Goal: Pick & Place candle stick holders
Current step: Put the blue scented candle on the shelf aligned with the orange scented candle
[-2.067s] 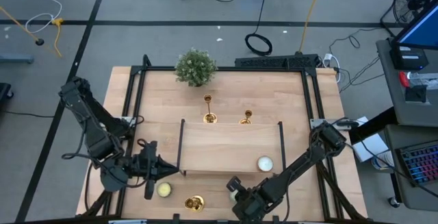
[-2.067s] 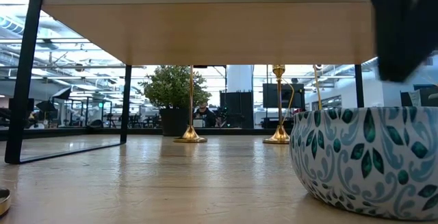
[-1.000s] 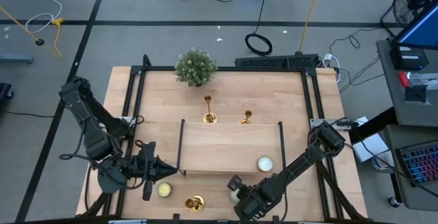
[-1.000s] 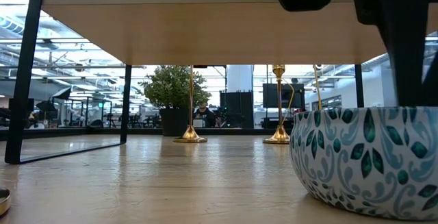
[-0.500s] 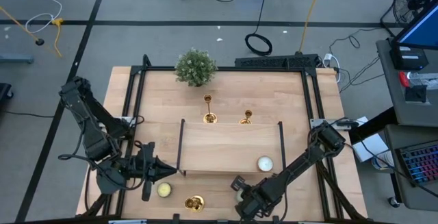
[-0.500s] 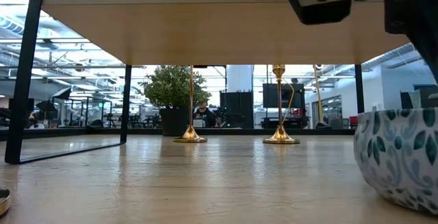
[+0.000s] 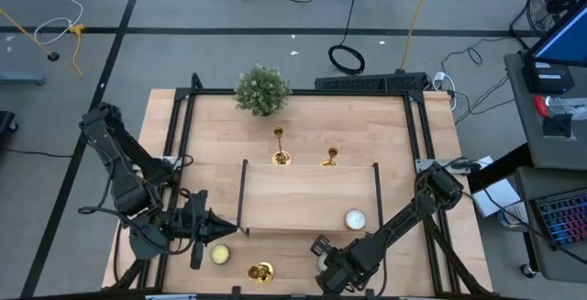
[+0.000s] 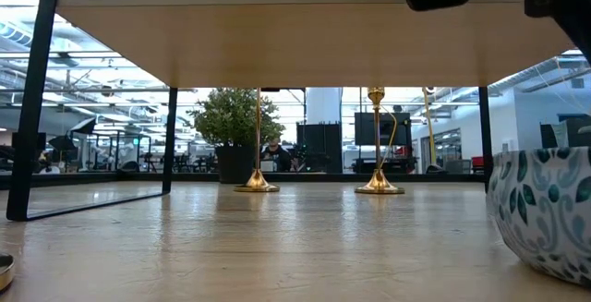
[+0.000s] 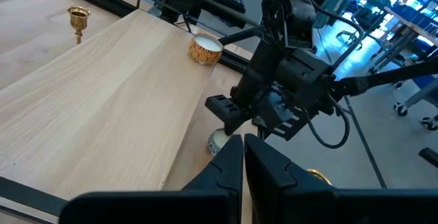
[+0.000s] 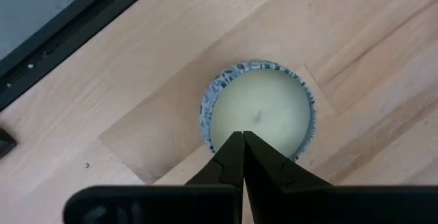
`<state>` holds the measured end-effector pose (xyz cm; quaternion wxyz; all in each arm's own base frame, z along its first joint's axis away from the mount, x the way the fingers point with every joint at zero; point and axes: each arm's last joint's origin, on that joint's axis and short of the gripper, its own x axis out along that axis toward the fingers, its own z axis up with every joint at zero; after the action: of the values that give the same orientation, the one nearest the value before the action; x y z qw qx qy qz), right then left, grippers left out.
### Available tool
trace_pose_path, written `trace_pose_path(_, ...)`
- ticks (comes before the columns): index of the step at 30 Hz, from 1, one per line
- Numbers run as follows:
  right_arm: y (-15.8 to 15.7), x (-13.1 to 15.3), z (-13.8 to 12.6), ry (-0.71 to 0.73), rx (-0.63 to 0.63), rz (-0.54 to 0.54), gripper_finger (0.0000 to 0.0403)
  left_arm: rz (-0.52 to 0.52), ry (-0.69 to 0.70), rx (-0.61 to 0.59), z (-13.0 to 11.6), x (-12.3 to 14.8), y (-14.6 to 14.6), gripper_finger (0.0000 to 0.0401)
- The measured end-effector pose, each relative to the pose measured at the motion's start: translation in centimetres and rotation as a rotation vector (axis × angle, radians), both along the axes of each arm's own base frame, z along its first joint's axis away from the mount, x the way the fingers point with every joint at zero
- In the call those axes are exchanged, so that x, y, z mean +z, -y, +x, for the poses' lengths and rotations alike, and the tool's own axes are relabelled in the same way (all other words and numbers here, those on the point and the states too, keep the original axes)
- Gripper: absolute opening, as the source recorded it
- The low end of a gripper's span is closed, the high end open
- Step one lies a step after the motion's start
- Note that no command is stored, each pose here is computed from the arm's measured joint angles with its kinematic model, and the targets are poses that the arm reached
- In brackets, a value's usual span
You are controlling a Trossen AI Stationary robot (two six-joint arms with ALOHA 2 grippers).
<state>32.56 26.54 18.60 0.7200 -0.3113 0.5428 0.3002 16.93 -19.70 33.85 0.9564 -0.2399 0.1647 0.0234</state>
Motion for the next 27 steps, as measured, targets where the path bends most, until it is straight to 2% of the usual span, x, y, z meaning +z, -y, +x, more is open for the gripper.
trace_pose_path(27, -0.61, 0.04, -0.43, -0.028, 0.008, 0.047, 0.0, 0.001, 0.003, 0.006, -0.01, 0.01, 0.0, 0.0019)
